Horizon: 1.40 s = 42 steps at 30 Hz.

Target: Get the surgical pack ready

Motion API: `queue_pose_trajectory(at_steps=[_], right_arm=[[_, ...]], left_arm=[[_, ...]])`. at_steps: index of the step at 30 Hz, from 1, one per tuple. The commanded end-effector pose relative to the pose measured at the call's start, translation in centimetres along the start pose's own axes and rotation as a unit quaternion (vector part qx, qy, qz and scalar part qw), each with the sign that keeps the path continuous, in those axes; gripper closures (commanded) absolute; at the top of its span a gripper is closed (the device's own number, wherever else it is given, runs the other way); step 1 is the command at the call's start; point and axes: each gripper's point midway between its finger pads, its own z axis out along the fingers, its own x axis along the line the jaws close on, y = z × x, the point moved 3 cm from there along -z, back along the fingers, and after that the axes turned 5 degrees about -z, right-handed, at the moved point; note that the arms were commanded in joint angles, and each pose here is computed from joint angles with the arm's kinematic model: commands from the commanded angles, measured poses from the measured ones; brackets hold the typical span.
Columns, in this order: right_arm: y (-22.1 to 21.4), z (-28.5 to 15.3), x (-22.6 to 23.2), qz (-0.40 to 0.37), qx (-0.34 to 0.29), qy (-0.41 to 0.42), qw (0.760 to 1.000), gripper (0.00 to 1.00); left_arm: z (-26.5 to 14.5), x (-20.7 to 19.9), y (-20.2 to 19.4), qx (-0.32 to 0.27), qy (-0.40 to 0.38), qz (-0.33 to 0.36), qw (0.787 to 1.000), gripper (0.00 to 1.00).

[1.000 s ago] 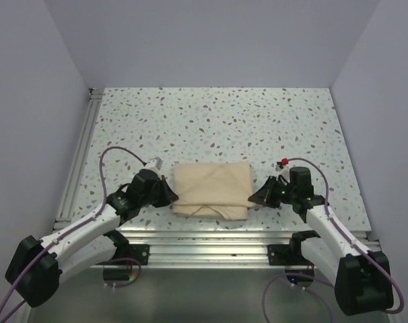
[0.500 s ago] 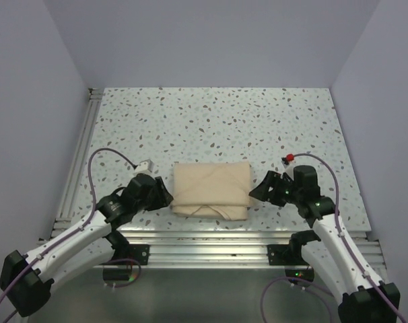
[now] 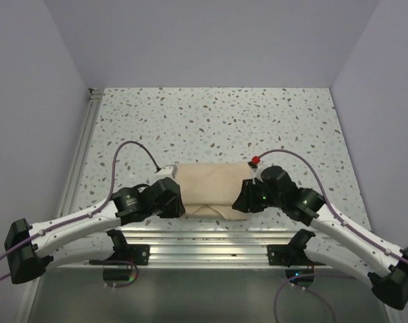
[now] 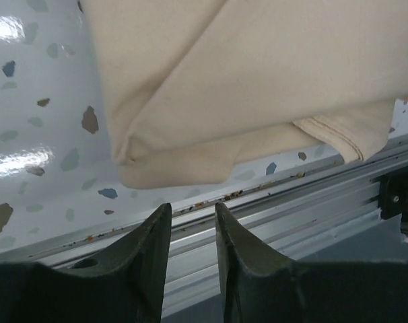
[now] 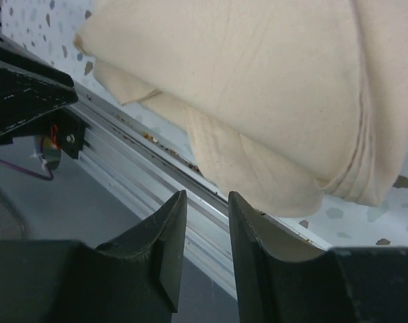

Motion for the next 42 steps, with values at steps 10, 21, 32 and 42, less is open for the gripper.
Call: queue_pose_trajectory(at_steps=[10, 21, 32, 42], right_arm=[[-3.9, 4.7, 0.6, -0.012, 0.034, -0.044, 0.998, 0.72], [-4.3, 6.6, -1.1, -0.021, 0.006, -0.075, 0.997, 0.74], [1.9, 5.0, 5.8, -0.119, -0.038, 0.031, 0.992, 0.72], [10.7, 3.7, 4.7, -0.146, -0.099, -0.035, 0.984, 0.67]], left_arm=[[3.1, -0.9, -5.2, 0.008, 0.026, -0.008, 1.000, 0.73], [7.8, 0.6, -2.7, -0.064, 0.046, -0.011, 0.997, 0.83], [12.7, -3.3, 5.5, -0.151, -0.003, -0.030, 0.988, 0.84], [19.8, -7.7, 17.0, -0.156, -0.080, -0.066, 0.982, 0.84]])
